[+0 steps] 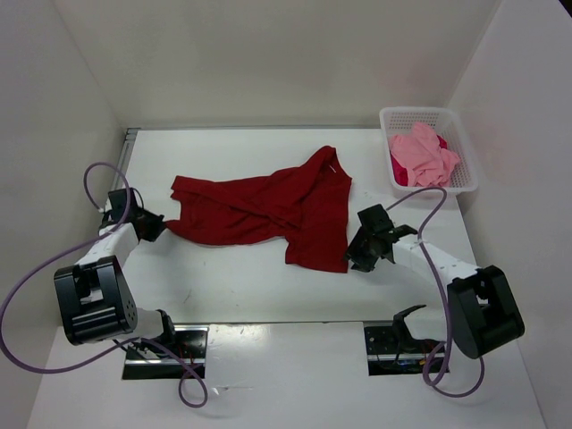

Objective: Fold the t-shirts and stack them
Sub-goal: Flatten out the tshirt

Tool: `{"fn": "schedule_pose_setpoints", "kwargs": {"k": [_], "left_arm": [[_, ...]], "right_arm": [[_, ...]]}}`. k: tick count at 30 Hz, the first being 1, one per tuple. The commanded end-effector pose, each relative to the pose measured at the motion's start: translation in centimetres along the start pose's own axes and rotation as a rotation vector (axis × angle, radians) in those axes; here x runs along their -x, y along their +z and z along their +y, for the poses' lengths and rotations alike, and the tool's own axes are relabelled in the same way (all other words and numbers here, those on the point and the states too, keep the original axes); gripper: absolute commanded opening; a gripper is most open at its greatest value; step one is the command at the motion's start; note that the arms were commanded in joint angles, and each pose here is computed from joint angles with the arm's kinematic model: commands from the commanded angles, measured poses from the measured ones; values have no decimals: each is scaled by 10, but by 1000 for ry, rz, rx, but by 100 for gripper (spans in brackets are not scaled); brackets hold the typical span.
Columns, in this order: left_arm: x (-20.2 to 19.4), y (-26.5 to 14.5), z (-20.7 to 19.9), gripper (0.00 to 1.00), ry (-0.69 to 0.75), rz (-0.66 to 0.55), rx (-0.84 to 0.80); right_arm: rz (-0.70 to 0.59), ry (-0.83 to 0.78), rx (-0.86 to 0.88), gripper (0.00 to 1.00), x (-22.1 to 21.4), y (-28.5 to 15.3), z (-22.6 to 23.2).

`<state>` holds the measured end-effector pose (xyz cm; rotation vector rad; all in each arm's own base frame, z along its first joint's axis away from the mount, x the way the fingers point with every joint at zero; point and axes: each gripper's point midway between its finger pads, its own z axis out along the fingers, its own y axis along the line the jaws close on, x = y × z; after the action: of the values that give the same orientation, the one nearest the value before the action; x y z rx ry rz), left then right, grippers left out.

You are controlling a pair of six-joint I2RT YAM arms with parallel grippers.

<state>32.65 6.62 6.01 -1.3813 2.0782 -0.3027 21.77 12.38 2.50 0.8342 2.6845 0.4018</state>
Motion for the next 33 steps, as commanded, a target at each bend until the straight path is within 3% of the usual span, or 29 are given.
{"fn": "schedule_pose_setpoints", "kwargs": {"k": [1, 19, 23, 25, 26, 29, 33], "left_arm": [[5, -6, -13, 0, 70, 4, -57], [-11, -27, -34, 0, 148, 89, -196], [-15, -26, -37, 0, 158, 114, -219], [-15, -26, -37, 0, 158, 114, -219], [-15, -26, -37, 0, 158, 114, -219], [-21, -24, -37, 0, 171, 142, -216], [-22, -23, -46, 0, 176, 151, -225]], "right_arm": [[-60, 21, -33, 46, 4, 2, 0], [-6, 124, -131, 34, -4, 12, -3], [61, 158, -130, 32, -21, 23, -2], [93, 173, -137, 26, -29, 31, -2], [97, 184, -122, 15, -29, 33, 2], [62, 181, -89, 0, -21, 29, 16], [-95, 131, 47, 0, 23, -24, 61]]}}
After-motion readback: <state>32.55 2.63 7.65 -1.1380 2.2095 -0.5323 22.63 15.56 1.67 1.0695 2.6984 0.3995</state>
